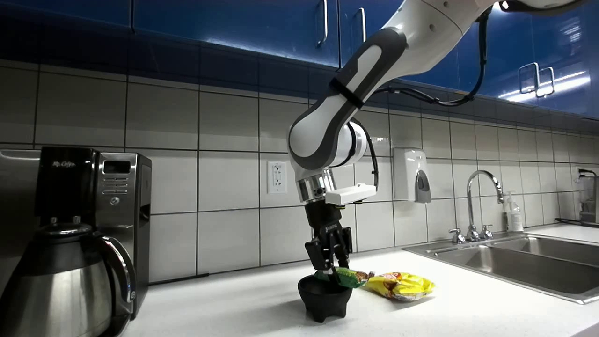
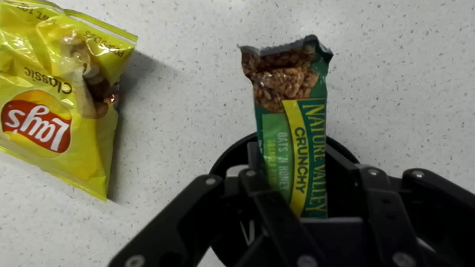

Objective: Put the green packet in the bowl

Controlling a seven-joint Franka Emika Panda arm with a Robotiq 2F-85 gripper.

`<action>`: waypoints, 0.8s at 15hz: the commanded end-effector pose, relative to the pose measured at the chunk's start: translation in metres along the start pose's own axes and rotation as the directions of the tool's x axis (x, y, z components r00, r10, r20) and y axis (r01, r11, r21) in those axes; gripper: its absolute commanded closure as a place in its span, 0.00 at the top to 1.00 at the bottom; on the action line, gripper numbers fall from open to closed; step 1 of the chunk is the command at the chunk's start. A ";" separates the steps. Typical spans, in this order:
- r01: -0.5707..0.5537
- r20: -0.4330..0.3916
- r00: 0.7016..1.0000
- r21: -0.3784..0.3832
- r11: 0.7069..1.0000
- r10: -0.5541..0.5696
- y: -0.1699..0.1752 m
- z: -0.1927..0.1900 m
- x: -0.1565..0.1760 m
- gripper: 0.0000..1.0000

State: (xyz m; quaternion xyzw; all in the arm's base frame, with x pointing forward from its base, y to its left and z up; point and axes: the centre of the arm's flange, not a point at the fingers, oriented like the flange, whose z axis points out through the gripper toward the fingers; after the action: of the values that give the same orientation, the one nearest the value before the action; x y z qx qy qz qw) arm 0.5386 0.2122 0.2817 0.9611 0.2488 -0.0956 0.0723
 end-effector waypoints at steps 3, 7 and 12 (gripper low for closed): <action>-0.038 0.033 0.999 -0.026 0.999 0.039 0.002 -0.006 0.026 0.16; -0.045 0.073 0.996 -0.029 0.999 0.047 0.002 -0.002 0.030 0.16; -0.049 0.114 0.992 -0.034 0.998 0.052 0.002 0.003 0.029 0.16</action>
State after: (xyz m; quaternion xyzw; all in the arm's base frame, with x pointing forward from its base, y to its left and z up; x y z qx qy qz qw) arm 0.5576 0.2194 0.2687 0.9604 0.2303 -0.1340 0.0818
